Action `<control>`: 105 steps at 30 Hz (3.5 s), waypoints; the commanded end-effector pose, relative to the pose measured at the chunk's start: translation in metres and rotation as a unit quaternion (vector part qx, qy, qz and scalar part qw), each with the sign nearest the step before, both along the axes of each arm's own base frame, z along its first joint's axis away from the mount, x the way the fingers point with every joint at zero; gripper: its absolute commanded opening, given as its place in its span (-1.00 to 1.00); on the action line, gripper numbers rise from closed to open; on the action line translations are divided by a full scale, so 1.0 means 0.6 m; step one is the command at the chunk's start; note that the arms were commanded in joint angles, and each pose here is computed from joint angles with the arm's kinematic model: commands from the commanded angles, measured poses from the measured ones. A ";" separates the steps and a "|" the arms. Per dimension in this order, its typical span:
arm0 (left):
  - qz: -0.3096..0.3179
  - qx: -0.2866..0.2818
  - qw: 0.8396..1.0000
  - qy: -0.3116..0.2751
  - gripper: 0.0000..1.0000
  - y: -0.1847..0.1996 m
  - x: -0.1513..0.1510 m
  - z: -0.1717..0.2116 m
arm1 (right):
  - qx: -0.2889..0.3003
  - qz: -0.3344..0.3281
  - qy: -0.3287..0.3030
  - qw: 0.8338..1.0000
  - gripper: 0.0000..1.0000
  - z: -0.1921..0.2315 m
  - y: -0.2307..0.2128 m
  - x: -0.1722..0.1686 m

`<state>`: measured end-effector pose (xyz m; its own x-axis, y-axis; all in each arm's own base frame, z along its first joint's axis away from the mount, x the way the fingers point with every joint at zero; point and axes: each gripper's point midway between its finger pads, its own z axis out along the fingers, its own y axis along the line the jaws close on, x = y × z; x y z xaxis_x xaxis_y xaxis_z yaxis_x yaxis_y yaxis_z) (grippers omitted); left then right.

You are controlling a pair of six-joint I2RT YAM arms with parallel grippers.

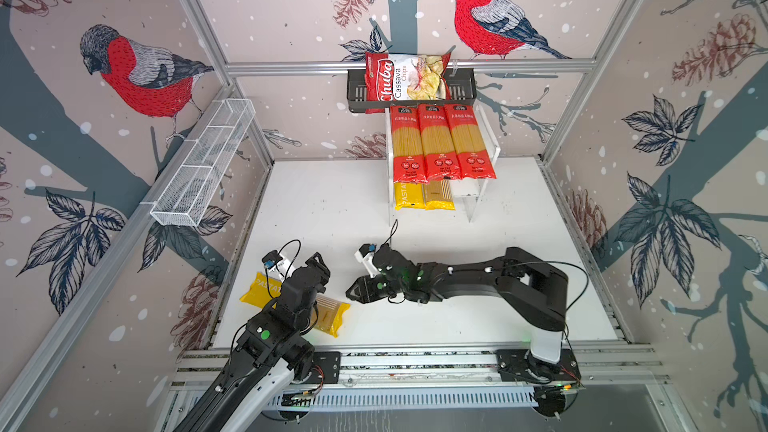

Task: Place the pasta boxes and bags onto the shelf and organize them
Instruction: 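Move the right gripper to the last yellow bag on the table, then push the yellow bag with the right gripper toward the left gripper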

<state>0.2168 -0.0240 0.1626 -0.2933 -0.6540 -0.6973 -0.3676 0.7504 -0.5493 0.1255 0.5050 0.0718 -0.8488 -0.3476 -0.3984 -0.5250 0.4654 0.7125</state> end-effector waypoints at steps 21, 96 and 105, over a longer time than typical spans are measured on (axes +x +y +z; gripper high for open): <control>-0.060 -0.003 0.998 0.003 0.30 -0.048 0.028 -0.010 | -0.080 0.023 0.016 0.996 -0.13 -0.071 -0.009 0.006; -0.224 -0.073 0.959 0.156 0.16 -0.215 -0.067 -0.201 | -0.053 -0.053 0.028 0.997 -0.21 -0.066 -0.226 0.093; -0.238 -0.098 0.958 0.130 -0.08 -0.228 -0.062 -0.198 | -0.008 -0.015 0.070 0.997 -0.25 -0.080 -0.144 0.060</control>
<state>0.1751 -0.1504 0.0359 -0.7467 -0.4954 -0.4438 -0.1834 0.7948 -0.5785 0.1715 0.4104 0.0278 -0.8941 -0.3194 -0.3139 -0.4409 0.5048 0.7422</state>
